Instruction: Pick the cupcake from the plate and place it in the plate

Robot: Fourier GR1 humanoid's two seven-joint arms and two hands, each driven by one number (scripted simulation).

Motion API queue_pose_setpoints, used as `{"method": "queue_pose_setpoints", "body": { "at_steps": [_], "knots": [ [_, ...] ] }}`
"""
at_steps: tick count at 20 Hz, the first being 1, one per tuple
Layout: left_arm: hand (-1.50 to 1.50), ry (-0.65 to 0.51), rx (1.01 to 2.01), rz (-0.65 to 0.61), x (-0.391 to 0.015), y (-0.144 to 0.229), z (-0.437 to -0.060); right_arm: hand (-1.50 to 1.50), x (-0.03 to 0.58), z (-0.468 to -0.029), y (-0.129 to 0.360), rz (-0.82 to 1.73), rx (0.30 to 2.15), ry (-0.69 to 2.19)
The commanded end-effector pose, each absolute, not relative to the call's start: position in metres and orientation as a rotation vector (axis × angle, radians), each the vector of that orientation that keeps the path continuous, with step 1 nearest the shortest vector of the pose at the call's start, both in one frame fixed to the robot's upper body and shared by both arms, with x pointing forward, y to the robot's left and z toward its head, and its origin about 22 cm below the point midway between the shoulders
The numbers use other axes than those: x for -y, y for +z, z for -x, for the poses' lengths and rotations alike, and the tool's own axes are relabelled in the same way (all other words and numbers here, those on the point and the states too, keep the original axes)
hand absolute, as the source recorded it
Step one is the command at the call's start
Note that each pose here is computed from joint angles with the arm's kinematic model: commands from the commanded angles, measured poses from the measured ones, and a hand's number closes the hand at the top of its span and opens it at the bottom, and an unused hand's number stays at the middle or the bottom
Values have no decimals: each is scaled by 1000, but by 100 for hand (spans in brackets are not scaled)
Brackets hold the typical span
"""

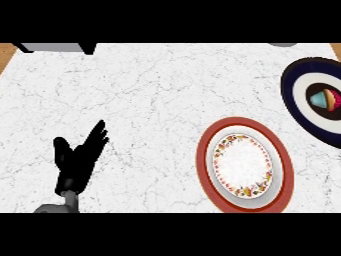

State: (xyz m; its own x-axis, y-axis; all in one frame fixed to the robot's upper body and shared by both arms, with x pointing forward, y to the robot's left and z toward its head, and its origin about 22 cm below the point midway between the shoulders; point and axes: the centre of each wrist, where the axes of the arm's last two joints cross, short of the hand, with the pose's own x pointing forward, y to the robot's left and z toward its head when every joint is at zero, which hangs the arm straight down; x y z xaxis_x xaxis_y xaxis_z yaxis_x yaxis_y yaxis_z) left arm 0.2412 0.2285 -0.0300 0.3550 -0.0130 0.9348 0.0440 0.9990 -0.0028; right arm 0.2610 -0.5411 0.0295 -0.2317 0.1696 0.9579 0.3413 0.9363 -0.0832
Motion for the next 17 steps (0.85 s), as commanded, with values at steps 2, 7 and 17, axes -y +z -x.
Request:
{"method": "queue_pose_setpoints", "body": {
  "at_steps": [2,7,17],
  "knots": [
    [0,-18,1199,18,-230,-36,-240,-150,555,-226,14,220,1861,-84],
    [0,-33,1204,23,-215,-36,-237,-150,555,-207,-1,283,1843,-1],
    [0,-7,1209,6,-229,-38,-234,-150,563,-179,-9,337,1797,71]
  ]
}}
